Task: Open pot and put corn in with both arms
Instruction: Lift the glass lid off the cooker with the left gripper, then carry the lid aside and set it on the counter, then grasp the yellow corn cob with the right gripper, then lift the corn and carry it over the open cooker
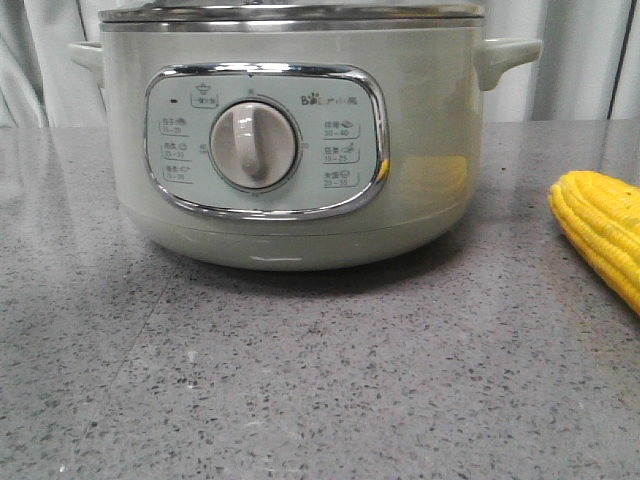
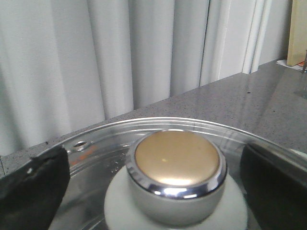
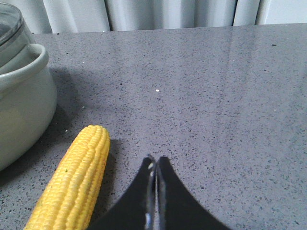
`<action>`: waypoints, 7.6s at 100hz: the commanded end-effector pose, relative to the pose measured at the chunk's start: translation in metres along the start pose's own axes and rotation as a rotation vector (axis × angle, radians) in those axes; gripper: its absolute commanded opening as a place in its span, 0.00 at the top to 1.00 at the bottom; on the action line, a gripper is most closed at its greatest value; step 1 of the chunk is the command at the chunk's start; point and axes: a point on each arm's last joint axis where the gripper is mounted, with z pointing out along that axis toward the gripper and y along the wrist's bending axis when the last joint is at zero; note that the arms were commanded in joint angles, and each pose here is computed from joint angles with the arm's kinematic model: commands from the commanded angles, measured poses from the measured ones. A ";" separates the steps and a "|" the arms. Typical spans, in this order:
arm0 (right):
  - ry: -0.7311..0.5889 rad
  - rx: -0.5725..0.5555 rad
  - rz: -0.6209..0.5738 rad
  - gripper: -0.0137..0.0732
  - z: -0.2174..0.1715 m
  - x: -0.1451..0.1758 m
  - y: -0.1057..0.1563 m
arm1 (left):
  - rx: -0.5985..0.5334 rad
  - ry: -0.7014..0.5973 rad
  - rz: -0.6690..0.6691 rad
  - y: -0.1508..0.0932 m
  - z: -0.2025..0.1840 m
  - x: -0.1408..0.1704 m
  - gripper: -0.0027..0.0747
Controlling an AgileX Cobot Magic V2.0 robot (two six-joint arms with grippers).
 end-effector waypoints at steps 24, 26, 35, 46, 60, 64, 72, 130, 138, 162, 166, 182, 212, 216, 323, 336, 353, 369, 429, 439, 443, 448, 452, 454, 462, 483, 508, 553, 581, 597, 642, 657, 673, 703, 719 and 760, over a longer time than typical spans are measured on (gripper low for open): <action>-0.094 0.001 -0.007 0.92 -0.001 -0.015 0.000 | 0.016 -0.107 -0.005 -0.005 -0.005 -0.027 0.10; -0.094 0.001 -0.007 0.92 -0.001 -0.015 0.000 | 0.016 -0.107 -0.005 -0.005 -0.005 -0.027 0.10; -0.094 0.001 -0.007 0.92 -0.001 -0.015 0.000 | 0.016 -0.096 -0.005 -0.005 -0.002 -0.024 0.10; -0.094 0.001 -0.007 0.92 -0.001 -0.015 0.000 | 0.014 -0.078 -0.004 -0.004 0.002 -0.018 0.10; -0.094 0.001 -0.007 0.92 -0.001 -0.015 0.000 | 0.013 -0.070 -0.006 -0.004 0.003 -0.016 0.21; -0.094 0.001 -0.007 0.92 -0.001 -0.015 0.000 | 0.013 -0.070 -0.006 -0.004 0.003 -0.016 0.30; -0.094 0.001 -0.007 0.92 -0.001 -0.015 0.000 | 0.013 -0.070 -0.006 -0.004 0.003 -0.016 0.45; -0.099 0.000 -0.007 0.92 -0.001 -0.016 0.000 | 0.018 -0.146 -0.007 -0.005 0.002 -0.026 0.99; -0.099 0.000 -0.007 0.92 -0.001 -0.016 0.000 | 0.019 -0.164 -0.007 -0.005 0.000 -0.033 0.99; -0.099 0.000 -0.007 0.92 -0.001 -0.016 0.000 | 0.026 -0.243 -0.004 -0.007 -0.012 -0.058 0.99; -0.099 0.000 -0.007 0.92 -0.001 -0.016 0.000 | 0.027 -0.260 -0.004 -0.007 -0.015 -0.064 0.99; -0.099 0.000 -0.007 0.92 -0.001 -0.016 0.000 | 0.042 -0.321 0.037 -0.010 -0.026 -0.086 0.99; -0.099 -0.002 -0.007 0.92 -0.001 -0.016 0.000 | 0.034 -0.364 0.082 -0.010 -0.059 -0.115 0.99; -0.099 -0.002 -0.007 0.92 -0.001 -0.016 0.000 | 0.017 -0.349 0.103 -0.007 -0.063 -0.116 0.99; -0.109 -0.002 -0.007 0.92 -0.001 -0.017 0.001 | -0.567 -0.321 0.090 0.078 -0.226 -0.019 0.99; -0.109 -0.002 -0.007 0.92 -0.001 -0.017 0.001 | -0.582 -0.283 0.050 0.081 -0.224 0.000 0.99; -0.109 -0.002 -0.007 0.92 -0.001 -0.017 0.001 | -0.578 -0.312 0.011 0.087 -0.216 0.014 0.99; -0.109 -0.002 -0.007 0.92 -0.001 -0.017 0.001 | -0.575 -0.281 -0.020 0.098 -0.200 0.026 0.99; -0.109 -0.002 -0.007 0.92 -0.001 -0.017 0.001 | -0.476 -0.197 -0.034 0.116 -0.126 0.078 0.99; -0.109 -0.002 -0.007 0.92 -0.001 -0.017 0.001 | -0.477 -0.187 -0.036 0.119 -0.121 0.084 0.99; -0.109 -0.002 -0.007 0.92 -0.001 -0.017 0.001 | -0.477 -0.182 -0.037 0.120 -0.120 0.086 0.99; -0.109 -0.002 -0.007 0.92 -0.001 -0.017 0.001 | -0.477 -0.183 -0.037 0.120 -0.119 0.088 0.99; -0.109 -0.002 -0.007 0.92 -0.001 -0.017 0.001 | -0.478 -0.178 -0.038 0.121 -0.118 0.089 0.99; -0.109 -0.002 -0.007 0.92 -0.001 -0.017 0.001 | -0.478 -0.176 -0.038 0.121 -0.118 0.090 0.99; -0.109 -0.002 -0.007 0.92 -0.001 -0.017 0.001 | -0.479 -0.167 -0.041 0.122 -0.117 0.092 0.99; -0.109 -0.002 -0.007 0.92 -0.001 -0.017 0.001 | -0.477 -0.167 -0.040 0.121 -0.117 0.092 0.93; -0.109 -0.002 -0.007 0.92 -0.001 -0.017 0.001 | -0.477 -0.167 -0.040 0.121 -0.117 0.092 0.49; -0.062 -0.015 0.028 0.92 0.002 -0.020 0.002 | -0.465 -0.295 -0.007 0.111 -0.136 0.060 0.49; 0.228 -0.081 -0.033 0.60 0.037 -0.040 0.014 | -0.427 -0.369 0.061 0.086 -0.175 0.023 0.49; 0.402 -0.187 -0.010 0.38 0.066 -0.053 0.037 | -0.424 -0.462 0.087 0.070 -0.205 0.004 0.49; 0.782 -0.203 -0.030 0.49 0.142 -0.027 0.063 | -0.428 -0.516 0.103 0.050 -0.245 -0.007 0.49; 0.789 -0.201 -0.031 0.92 0.145 -0.027 0.064 | -0.428 -0.516 0.103 0.050 -0.245 -0.007 0.49; 0.738 -0.201 -0.056 0.92 0.136 -0.046 0.062 | -0.428 -0.516 0.103 0.050 -0.245 -0.007 0.49; 0.591 -0.136 -0.071 0.92 0.086 -0.118 0.045 | -0.428 -0.516 0.103 0.050 -0.245 -0.007 0.49; 0.464 -0.215 -0.020 0.92 0.071 -0.151 0.054 | -0.427 -0.517 0.103 0.050 -0.245 -0.007 0.49; 0.263 -0.589 -0.008 0.66 0.128 -0.179 0.152 | -0.427 -0.517 0.103 0.050 -0.245 -0.007 0.49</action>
